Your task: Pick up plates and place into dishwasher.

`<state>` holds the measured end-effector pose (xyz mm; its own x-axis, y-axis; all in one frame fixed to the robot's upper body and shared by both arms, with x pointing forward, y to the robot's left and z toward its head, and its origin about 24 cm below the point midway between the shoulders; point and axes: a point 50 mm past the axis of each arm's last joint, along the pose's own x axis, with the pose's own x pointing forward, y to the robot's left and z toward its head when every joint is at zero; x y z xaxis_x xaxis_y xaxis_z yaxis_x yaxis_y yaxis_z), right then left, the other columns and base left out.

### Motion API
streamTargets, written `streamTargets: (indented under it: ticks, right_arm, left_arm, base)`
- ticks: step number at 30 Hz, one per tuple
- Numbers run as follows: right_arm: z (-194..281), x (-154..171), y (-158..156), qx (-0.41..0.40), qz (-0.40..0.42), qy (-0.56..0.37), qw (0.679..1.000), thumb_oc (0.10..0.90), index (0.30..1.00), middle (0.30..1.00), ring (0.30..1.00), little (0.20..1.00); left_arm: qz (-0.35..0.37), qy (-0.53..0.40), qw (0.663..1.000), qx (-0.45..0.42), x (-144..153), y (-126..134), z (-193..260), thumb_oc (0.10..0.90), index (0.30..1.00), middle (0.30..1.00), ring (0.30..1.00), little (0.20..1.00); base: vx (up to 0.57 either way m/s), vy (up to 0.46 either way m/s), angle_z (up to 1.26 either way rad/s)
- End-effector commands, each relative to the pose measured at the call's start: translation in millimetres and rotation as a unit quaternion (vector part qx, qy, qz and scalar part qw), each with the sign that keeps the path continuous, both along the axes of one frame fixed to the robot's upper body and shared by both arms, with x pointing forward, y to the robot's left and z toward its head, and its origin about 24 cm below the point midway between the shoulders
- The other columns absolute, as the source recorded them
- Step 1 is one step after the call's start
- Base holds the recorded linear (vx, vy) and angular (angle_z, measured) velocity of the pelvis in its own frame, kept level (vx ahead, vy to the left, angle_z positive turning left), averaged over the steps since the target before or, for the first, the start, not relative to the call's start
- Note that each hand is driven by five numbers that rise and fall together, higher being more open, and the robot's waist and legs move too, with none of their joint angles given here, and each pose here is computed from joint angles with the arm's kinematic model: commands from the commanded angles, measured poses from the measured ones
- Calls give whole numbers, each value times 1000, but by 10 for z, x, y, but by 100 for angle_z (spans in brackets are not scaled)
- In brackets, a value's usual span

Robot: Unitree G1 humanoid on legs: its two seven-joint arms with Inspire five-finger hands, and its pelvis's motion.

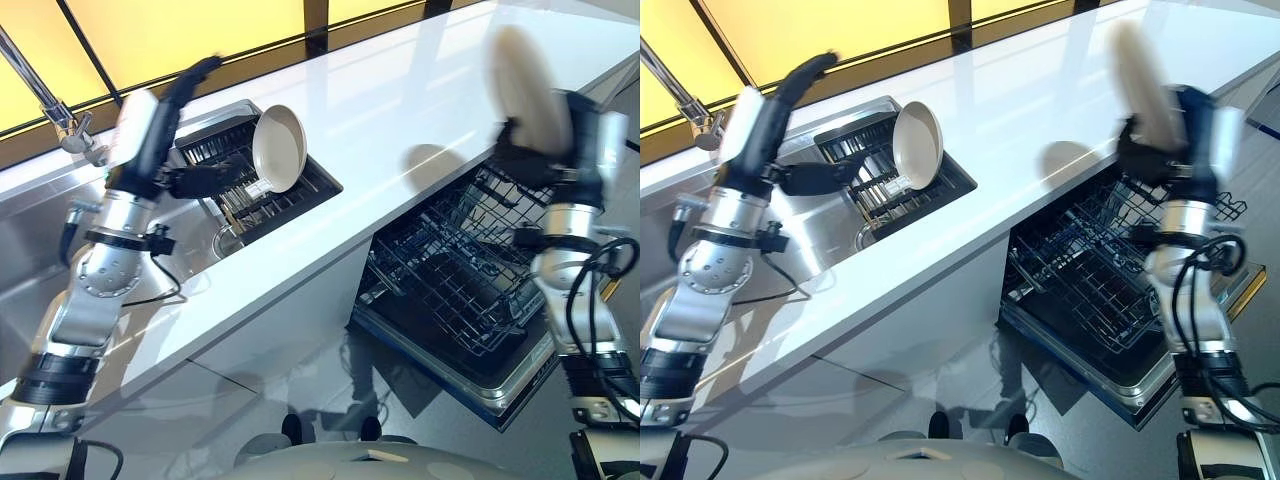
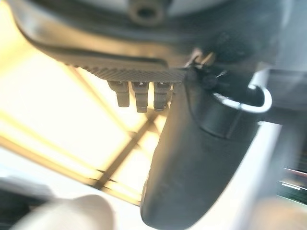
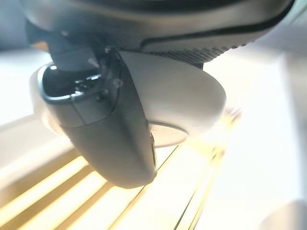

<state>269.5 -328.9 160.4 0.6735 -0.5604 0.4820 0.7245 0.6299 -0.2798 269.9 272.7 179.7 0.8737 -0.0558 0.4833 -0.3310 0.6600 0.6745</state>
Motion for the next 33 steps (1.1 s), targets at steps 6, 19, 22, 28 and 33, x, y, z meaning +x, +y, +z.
streamTargets:
  ticks: [6,19,22,28,33]
  right_arm:
    - [55,-103,-324,16,-54,-11,998,100,300,300,300,200]
    - [30,166,-441,-53,-22,137,989,100,300,300,300,200]
    - [193,263,-450,-80,-7,159,984,100,300,300,300,200]
    - [372,447,-495,-86,18,236,968,100,300,300,300,200]
    - [219,473,-653,-65,-8,352,934,100,300,300,300,200]
  left_arm:
    - [8,-63,998,-26,-18,181,315,800,900,900,900,900]
    - [-12,-36,998,-51,43,221,294,800,900,900,900,900]
    - [-20,-47,998,-48,70,225,413,800,900,900,900,900]
    - [-48,-91,994,-33,147,139,733,800,900,900,900,900]
    - [-66,-112,991,-28,180,56,900,800,900,900,900,900]
  base:
    - [57,-48,4]
    - [93,-157,9]
    - [14,-178,3]
    - [-72,-136,3]
    - [-15,-60,-3]
